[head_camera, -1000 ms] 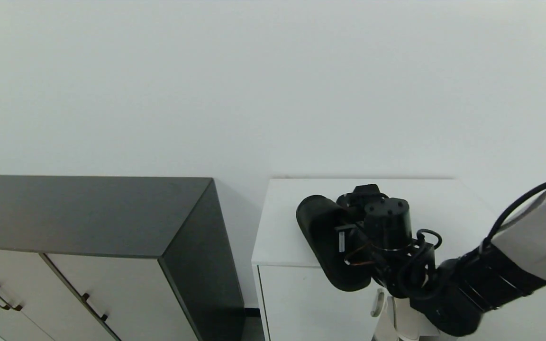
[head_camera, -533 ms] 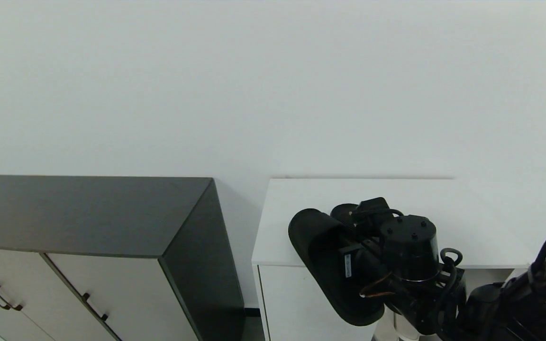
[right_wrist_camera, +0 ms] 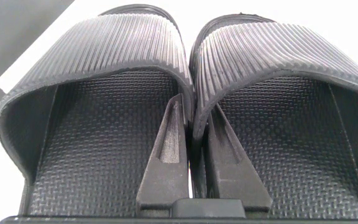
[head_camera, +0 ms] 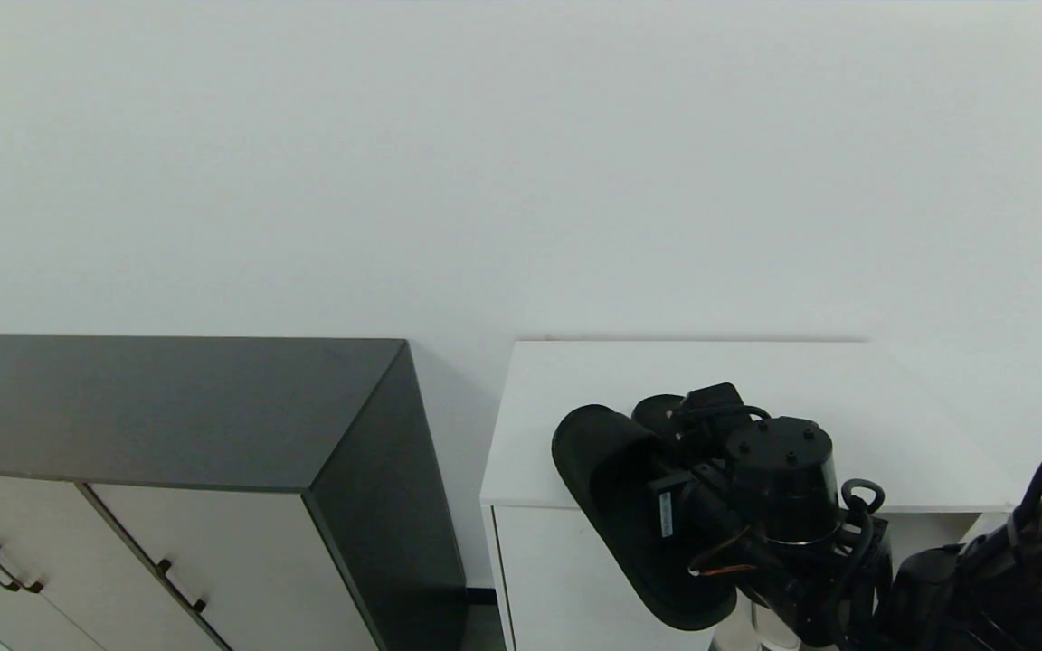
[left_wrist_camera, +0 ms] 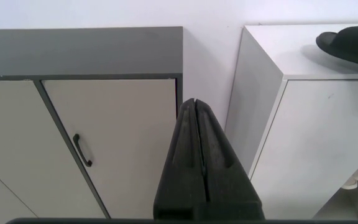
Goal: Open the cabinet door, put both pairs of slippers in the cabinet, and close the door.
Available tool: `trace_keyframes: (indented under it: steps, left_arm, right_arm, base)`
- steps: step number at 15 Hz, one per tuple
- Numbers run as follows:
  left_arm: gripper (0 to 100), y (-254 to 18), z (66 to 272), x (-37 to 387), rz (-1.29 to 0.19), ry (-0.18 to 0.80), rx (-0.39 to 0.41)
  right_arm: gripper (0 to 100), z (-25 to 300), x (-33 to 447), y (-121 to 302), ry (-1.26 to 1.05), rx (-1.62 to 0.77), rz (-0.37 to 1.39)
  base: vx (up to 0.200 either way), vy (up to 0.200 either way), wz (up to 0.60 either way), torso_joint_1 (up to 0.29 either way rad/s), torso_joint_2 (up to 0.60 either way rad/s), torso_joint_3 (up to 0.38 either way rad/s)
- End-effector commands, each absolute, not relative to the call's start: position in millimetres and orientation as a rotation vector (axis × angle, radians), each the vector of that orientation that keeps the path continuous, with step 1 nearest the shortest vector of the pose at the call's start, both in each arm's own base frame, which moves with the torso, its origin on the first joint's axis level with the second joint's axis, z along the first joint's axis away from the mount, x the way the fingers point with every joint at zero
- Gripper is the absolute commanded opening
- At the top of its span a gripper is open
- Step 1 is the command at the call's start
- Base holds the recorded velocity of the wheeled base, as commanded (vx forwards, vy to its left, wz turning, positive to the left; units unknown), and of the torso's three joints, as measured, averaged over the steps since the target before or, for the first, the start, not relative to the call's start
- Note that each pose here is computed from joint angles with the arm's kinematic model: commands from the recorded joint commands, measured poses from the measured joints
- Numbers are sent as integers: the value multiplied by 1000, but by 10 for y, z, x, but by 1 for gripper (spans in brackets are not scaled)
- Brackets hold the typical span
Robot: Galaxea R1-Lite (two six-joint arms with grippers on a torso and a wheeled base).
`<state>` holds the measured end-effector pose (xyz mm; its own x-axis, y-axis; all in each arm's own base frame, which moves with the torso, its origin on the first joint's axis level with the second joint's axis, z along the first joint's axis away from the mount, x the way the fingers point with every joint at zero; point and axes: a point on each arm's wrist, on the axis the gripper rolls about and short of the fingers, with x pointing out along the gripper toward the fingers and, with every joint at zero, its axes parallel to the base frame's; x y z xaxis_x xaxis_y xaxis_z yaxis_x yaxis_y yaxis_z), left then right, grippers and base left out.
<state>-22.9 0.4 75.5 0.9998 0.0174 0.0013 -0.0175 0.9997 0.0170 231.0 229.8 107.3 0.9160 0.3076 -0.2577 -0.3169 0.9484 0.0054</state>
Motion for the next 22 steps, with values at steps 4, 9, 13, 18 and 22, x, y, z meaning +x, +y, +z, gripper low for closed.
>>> trace_keyframes:
  steps: [4,9,13,18,22]
  left_arm:
    - [0,4,755,-228,18,0,17]
    - [0,4,755,-228,17,0,17]
    - [0,4,755,-228,18,0,17]
    - [0,4,755,-228,18,0,17]
    - [0,4,755,-228,18,0,17]
  right_arm:
    - [0,1065,2315,2304,260,-37,321]
    - [0,1072,2311,2299,258,-37,317]
    - [0,1077,2317,2297,255,-36,313]
    - [0,1073,2318,2292,256,-37,311]
    - [0,1060,2319,2292,260,-38,311]
  base:
    - [-50,0,0,1,1,2]
    - [-200,0,0,1,2,4]
    - [-200,0,0,1,5,1]
    - [-200,0,0,3,2,4]
    - [-50,0,0,1,1,1]
